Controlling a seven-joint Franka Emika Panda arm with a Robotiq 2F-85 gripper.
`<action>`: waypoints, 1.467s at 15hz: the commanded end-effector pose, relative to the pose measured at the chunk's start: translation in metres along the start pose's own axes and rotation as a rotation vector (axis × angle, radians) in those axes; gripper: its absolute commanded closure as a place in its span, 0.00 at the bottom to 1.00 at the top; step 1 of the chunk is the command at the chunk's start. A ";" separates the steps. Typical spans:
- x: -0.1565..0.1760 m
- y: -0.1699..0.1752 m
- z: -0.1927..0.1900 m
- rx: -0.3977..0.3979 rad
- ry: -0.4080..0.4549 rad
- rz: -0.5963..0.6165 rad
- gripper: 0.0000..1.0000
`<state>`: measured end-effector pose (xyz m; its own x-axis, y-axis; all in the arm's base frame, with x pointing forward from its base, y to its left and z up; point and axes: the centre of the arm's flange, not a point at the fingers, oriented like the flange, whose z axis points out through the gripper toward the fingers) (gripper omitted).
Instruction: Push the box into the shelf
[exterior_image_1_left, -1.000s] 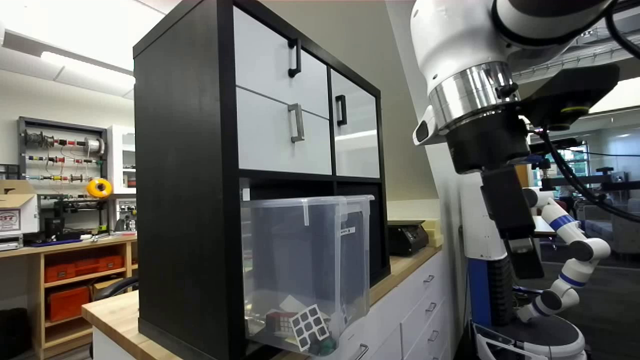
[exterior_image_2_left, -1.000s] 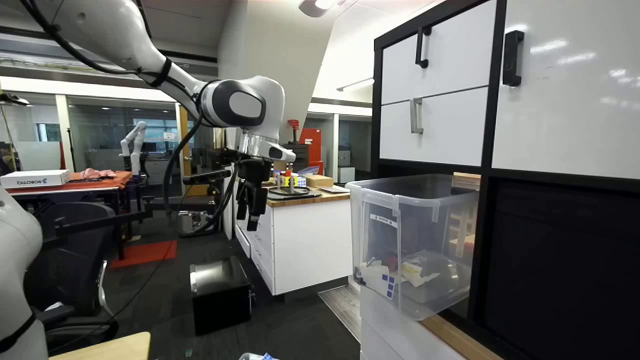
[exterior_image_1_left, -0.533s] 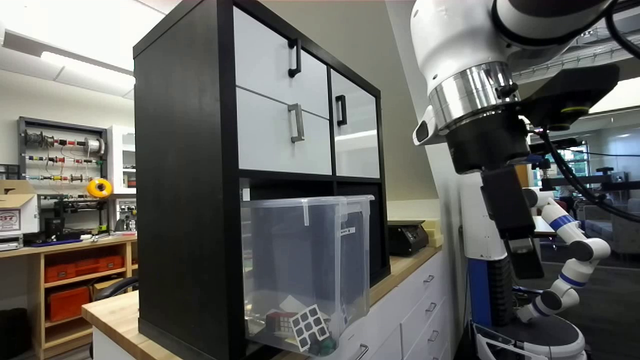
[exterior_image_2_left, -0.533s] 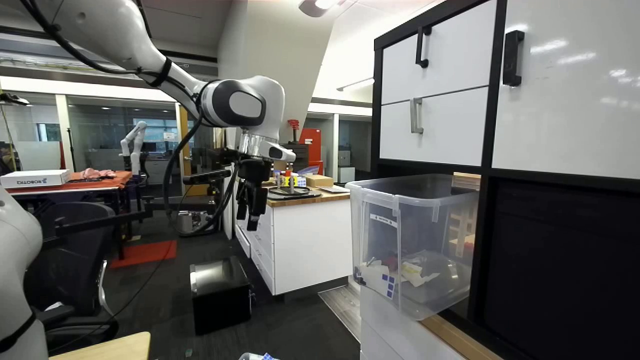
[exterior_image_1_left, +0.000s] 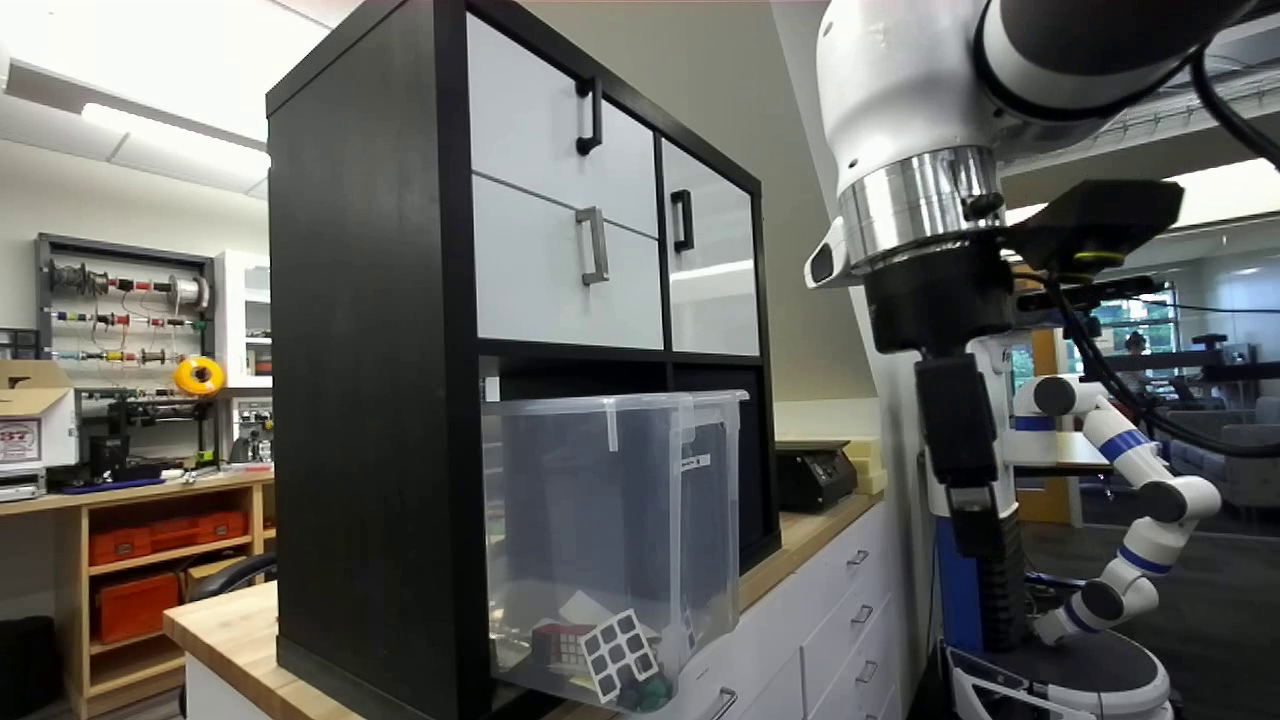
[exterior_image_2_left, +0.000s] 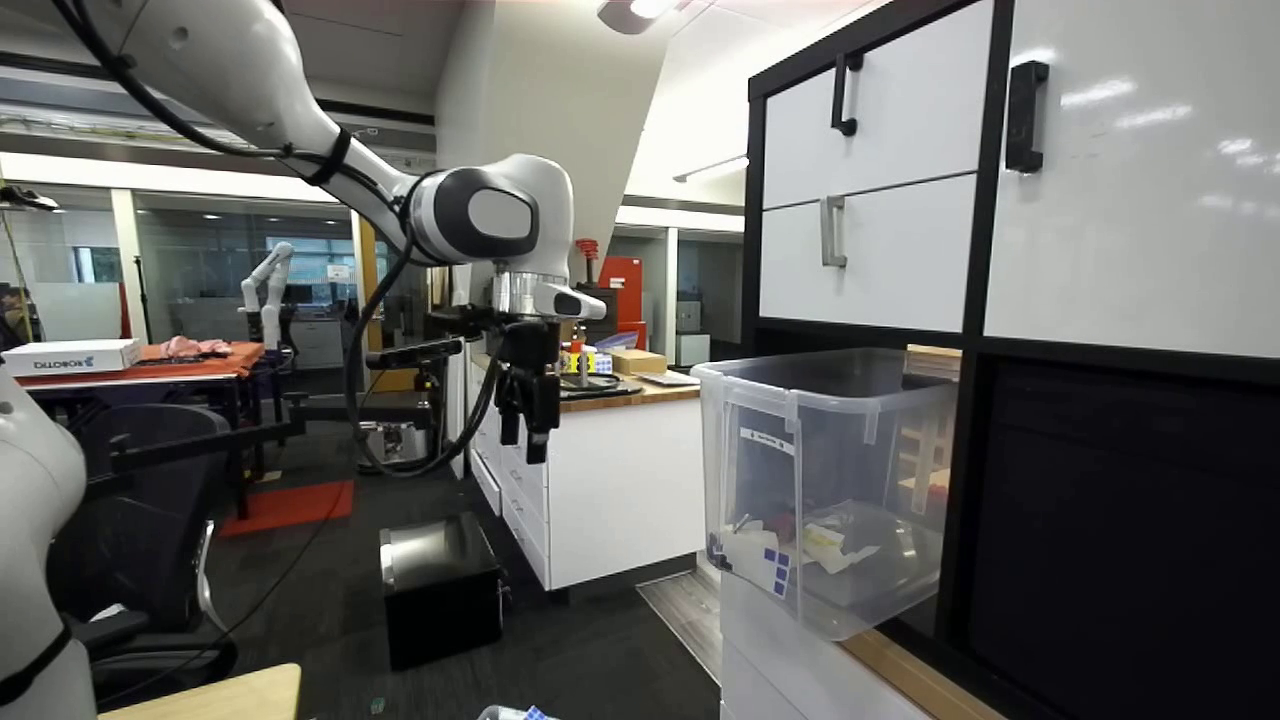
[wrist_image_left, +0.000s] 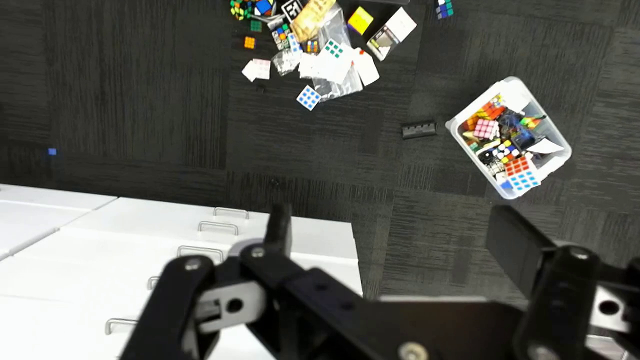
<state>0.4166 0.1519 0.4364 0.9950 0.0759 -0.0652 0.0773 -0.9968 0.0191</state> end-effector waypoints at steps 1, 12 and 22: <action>0.022 0.013 0.006 -0.035 0.088 0.001 0.00; 0.089 0.067 0.014 -0.022 0.313 0.093 0.00; 0.148 0.072 0.017 -0.052 0.452 0.044 0.00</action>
<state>0.5459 0.0893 0.4117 0.9371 0.0570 0.3443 0.0413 -0.9977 0.0529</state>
